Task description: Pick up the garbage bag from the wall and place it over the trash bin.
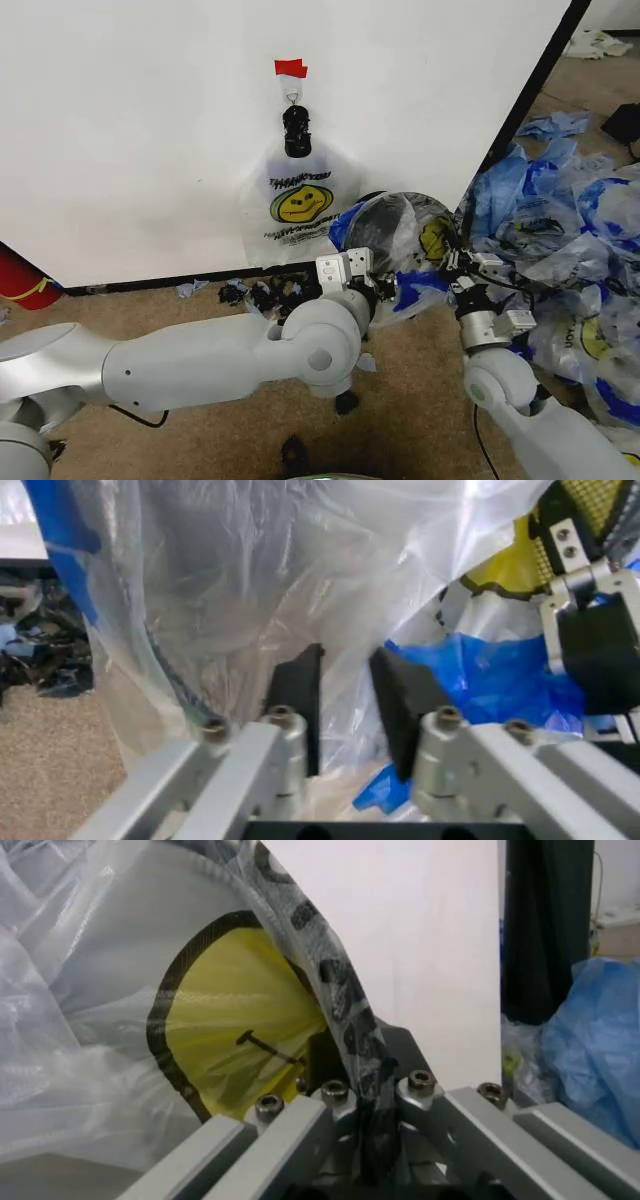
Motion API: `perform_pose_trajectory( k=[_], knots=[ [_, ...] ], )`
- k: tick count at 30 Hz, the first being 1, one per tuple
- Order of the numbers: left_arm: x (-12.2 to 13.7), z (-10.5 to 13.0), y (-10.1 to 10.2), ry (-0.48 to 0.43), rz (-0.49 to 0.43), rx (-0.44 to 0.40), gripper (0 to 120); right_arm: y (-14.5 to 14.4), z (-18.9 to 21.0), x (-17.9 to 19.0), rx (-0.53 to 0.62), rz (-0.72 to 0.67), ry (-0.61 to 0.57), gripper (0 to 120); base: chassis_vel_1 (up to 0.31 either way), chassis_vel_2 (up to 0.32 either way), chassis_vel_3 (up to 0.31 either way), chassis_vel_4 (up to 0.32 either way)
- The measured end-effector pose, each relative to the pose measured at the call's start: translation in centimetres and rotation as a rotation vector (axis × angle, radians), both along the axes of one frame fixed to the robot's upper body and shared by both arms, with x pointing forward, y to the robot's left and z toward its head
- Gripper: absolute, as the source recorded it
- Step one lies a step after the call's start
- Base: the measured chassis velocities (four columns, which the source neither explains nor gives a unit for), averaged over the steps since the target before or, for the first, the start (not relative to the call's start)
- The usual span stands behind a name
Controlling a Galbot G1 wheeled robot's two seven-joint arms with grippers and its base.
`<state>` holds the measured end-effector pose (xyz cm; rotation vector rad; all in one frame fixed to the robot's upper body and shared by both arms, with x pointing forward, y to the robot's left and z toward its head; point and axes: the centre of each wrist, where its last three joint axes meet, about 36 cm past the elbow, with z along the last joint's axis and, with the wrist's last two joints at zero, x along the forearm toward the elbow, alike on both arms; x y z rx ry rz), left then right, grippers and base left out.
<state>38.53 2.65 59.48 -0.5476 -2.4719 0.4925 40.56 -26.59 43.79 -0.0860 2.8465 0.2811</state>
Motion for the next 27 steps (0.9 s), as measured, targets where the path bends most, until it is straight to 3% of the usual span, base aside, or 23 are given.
perform_pose_trajectory(
  k=[5,7,12,15,19,21,27],
  knots=[
    [-0.2,0.4,0.0,0.017,-0.024,-0.05,0,0.1,-0.2,0.3,0.0,-0.004,0.003,0,0.0,0.0,0.0,0.0],
    [-0.4,1.0,-0.1,0.03,-0.056,-0.116,1,0.1,-0.4,0.3,-0.004,-0.006,0.004,0,0.0,0.0,0.0,0.0],
    [-0.6,2.2,-0.4,0.039,-0.091,-0.226,18,0.1,-0.7,0.5,-0.016,-0.007,0.004,0,0.0,0.0,0.0,0.0],
    [-0.5,2.9,-0.7,0.034,-0.091,-0.247,26,0.2,-0.7,0.6,-0.016,-0.006,0.004,0,0.0,0.0,0.0,0.0],
    [-0.5,3.2,-1.1,0.036,-0.087,-0.238,45,0.3,-0.7,0.6,-0.013,-0.005,0.002,0,0.0,0.0,0.0,0.0],
    [-0.6,3.2,-1.2,0.04,-0.085,-0.231,48,0.3,-0.7,0.6,-0.014,-0.005,0.002,0,0.0,0.0,0.0,0.0],
    [-0.7,3.3,-1.0,0.034,-0.035,-0.124,73,0.0,-0.8,0.7,-0.025,-0.007,0.002,0,0.0,0.0,0.0,0.0]
  ],
)
